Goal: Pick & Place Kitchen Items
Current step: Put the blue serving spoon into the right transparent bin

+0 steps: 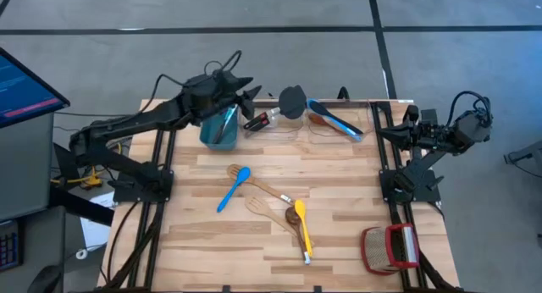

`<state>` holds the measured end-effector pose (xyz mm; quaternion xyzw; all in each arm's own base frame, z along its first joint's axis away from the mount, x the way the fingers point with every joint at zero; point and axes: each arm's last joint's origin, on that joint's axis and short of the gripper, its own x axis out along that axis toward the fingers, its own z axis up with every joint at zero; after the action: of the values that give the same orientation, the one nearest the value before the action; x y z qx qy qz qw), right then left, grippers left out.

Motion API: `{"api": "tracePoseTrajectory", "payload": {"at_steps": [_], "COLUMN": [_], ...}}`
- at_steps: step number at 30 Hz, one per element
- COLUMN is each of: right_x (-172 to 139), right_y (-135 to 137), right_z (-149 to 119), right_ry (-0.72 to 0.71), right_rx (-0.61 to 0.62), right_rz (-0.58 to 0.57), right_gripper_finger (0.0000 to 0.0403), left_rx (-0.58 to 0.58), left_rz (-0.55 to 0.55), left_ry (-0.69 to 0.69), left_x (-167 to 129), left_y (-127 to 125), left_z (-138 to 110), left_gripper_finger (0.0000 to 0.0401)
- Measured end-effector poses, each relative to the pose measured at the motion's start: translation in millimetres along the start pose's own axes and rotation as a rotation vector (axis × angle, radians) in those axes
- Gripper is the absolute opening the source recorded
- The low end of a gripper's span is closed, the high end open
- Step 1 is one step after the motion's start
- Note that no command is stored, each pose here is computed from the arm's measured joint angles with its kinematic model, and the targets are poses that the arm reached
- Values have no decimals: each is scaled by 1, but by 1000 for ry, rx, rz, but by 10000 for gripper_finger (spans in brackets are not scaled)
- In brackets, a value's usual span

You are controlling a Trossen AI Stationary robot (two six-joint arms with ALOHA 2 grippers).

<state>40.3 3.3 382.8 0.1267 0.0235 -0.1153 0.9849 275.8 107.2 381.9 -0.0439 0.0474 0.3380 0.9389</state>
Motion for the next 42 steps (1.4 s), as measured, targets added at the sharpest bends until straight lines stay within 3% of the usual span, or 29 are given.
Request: {"api": "tracePoseTrajectory", "payload": {"at_steps": [25,37,42], "right_x": [0,0,0], "right_y": [0,0,0], "right_z": [0,0,0], "right_ry": [0,0,0], "right_rx": [0,0,1], "right_rz": [0,0,2], "right_gripper_finger": [0,0,0], "left_rx": [15,-351,-465], "left_rz": [-362,-460,-526], "left_ry": [-18,86,99], "left_x": [-60,-77,-80], "left_y": [-85,-111,-133], "left_z": [0,-7,-13], "left_gripper_finger": [175,175,156]}}
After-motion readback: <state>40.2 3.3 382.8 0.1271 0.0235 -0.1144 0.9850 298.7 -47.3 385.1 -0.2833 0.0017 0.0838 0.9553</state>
